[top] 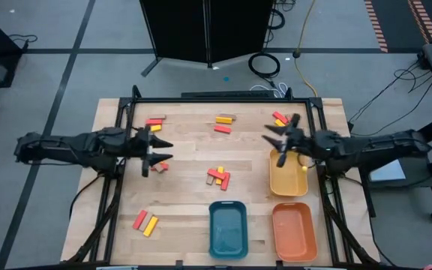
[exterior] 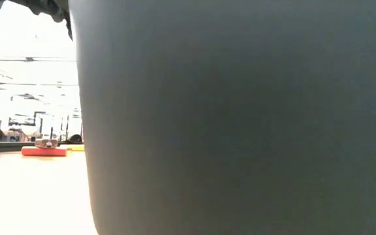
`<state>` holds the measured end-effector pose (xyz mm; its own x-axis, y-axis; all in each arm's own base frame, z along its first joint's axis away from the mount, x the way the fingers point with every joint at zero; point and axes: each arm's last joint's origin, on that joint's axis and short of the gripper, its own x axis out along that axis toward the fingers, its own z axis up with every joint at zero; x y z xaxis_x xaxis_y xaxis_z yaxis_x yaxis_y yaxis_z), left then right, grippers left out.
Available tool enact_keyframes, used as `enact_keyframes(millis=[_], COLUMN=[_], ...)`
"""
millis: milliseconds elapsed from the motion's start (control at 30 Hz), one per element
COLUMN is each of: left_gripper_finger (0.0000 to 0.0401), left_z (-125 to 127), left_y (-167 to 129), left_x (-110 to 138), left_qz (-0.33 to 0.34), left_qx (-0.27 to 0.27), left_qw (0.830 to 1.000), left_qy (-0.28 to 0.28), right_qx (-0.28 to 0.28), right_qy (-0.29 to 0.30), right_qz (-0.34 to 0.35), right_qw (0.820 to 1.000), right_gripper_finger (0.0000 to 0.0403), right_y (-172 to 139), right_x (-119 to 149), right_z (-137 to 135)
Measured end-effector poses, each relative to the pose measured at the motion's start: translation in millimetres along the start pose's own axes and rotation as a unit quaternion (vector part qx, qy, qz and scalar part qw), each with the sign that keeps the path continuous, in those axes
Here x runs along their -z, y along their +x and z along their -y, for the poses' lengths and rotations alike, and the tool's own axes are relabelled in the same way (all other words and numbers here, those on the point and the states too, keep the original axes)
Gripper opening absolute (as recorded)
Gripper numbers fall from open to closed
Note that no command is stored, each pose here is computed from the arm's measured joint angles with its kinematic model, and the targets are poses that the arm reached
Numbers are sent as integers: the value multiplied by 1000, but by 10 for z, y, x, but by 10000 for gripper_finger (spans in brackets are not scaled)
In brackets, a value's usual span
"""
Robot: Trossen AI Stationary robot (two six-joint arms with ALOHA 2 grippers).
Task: Sort blocks
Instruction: Put the brown block into the blue bin
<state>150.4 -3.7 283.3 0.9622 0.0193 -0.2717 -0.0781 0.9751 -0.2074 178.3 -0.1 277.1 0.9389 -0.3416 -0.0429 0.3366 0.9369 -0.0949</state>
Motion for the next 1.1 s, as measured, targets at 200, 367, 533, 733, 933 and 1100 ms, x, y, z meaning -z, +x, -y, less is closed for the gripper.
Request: enact_keyframes(millis=[200,367,533,733,933,1100], left_gripper_finger=[201,201,201,201,201,201], left_z=[217,381,438,435,434,425], left_y=[260,444,590,685,742,760], left_x=[-144,-158,-91,3,58,77], left_qz=[-80,-110,-135,-170,-188,-196], left_qx=[23,23,2,-6,-12,-14], left_qw=[996,994,991,985,982,981], left_qy=[-4,-6,-6,1,-4,10], right_qx=[-78,-93,-108,-112,-110,-110], right_qy=[-29,-53,-97,-113,-104,-96], right_qz=[-74,-134,-153,-169,-167,-152], right_qw=[994,985,978,973,974,978], right_gripper_finger=[94,94,106,167,218,227], right_y=[390,600,748,879,932,945], right_x=[-29,27,61,3,-55,-83], right_z=[-237,-394,-521,-596,-620,-625])
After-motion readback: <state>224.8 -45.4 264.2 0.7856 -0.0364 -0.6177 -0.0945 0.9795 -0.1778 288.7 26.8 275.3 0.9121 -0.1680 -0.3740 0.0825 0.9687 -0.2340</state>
